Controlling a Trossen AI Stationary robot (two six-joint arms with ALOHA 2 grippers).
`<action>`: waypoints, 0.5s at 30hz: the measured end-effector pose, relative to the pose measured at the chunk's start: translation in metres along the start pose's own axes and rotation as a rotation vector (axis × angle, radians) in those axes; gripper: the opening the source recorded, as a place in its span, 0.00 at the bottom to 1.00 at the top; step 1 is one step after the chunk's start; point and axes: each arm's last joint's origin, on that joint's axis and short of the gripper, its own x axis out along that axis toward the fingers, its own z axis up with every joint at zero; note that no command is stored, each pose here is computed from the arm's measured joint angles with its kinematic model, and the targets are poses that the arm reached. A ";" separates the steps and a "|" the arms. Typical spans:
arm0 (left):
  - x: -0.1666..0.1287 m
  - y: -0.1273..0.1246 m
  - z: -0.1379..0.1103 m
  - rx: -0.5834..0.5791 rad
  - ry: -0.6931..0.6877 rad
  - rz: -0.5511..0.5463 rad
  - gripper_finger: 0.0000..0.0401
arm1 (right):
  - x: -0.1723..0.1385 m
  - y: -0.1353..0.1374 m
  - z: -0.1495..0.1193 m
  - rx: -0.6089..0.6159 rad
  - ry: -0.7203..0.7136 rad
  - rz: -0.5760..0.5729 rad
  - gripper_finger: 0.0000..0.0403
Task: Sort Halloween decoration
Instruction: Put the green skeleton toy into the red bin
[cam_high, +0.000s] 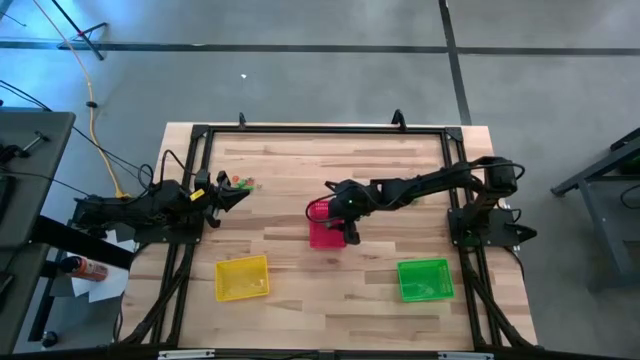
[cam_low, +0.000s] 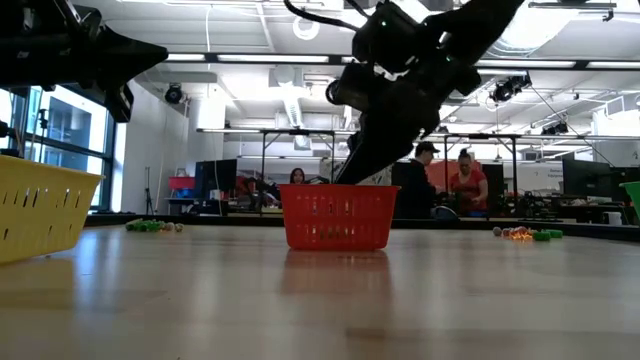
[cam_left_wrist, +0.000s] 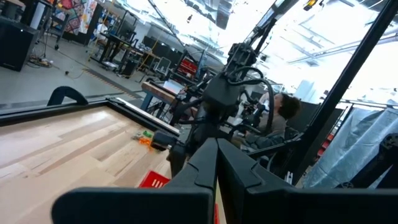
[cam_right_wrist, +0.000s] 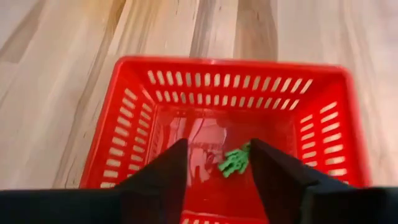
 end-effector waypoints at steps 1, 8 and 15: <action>0.000 0.000 0.000 0.000 0.000 0.000 0.00 | -0.001 -0.001 0.004 -0.005 0.003 -0.010 0.47; 0.000 0.000 0.000 0.000 0.000 0.000 0.00 | -0.032 -0.010 0.054 -0.079 0.058 -0.023 0.60; 0.000 0.000 0.000 0.000 0.000 0.000 0.00 | -0.081 -0.033 0.076 -0.075 0.221 -0.067 0.59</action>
